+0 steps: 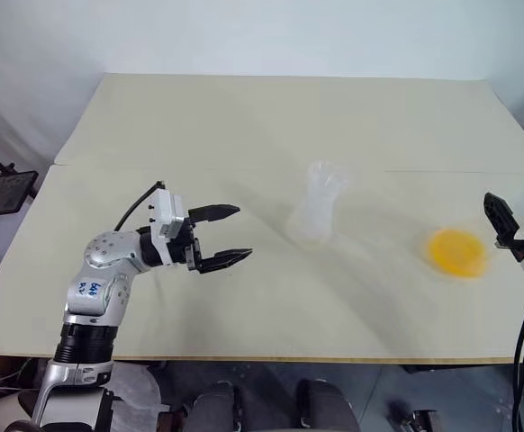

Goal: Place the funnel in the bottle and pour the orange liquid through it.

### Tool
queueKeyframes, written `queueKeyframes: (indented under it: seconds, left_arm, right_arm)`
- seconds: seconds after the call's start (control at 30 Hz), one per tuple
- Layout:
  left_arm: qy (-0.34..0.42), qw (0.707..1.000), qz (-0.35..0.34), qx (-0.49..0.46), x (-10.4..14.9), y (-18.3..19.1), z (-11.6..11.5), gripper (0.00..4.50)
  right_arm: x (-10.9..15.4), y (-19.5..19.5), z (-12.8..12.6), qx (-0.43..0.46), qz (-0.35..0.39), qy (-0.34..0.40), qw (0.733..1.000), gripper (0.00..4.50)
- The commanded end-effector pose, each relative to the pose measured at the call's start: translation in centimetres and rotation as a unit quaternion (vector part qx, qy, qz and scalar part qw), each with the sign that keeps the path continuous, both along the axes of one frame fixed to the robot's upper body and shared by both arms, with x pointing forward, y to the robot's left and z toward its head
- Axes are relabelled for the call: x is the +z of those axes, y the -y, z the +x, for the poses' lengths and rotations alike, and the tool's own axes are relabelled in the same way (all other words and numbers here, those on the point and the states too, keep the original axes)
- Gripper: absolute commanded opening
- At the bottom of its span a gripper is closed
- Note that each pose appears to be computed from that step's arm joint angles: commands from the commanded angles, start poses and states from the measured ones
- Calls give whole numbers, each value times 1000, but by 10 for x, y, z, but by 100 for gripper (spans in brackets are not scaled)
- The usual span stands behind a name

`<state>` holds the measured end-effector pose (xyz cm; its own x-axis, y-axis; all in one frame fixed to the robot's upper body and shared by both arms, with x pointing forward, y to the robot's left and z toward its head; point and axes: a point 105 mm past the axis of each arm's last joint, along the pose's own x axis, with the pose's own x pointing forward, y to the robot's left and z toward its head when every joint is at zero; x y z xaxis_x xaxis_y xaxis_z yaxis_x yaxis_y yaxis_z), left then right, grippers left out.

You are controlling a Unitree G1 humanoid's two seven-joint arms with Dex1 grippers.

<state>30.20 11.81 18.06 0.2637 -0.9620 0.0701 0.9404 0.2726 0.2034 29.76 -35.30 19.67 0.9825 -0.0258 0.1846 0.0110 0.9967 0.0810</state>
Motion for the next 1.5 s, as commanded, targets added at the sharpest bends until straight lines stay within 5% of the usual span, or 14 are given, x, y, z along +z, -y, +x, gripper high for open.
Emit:
queueKeyframes:
  seconds: [0.03,0.23,0.43,0.63,0.8,1.27,1.5]
  left_arm:
    - [22,1000,-7,-2,8,2,-3,450]
    - [28,1000,-7,-1,11,1,0,450]
    - [30,1000,-8,-2,13,2,1,450]
    - [31,999,-31,2,24,1,6,450]
    - [30,998,-53,8,29,3,8,450]
    - [7,997,-79,27,17,14,4,450]
    - [11,997,-78,24,13,21,3,450]
  right_arm:
    - [12,1,0,2,-8,17,1000,414]
    - [10,2,1,1,-10,16,1000,250]
    - [20,-15,0,42,-25,48,998,250]
    - [48,-58,13,55,-127,90,986,250]
    - [58,-114,32,96,-236,44,966,250]
    - [76,-169,52,63,-496,120,858,250]
    - [83,-174,60,35,-545,139,826,250]
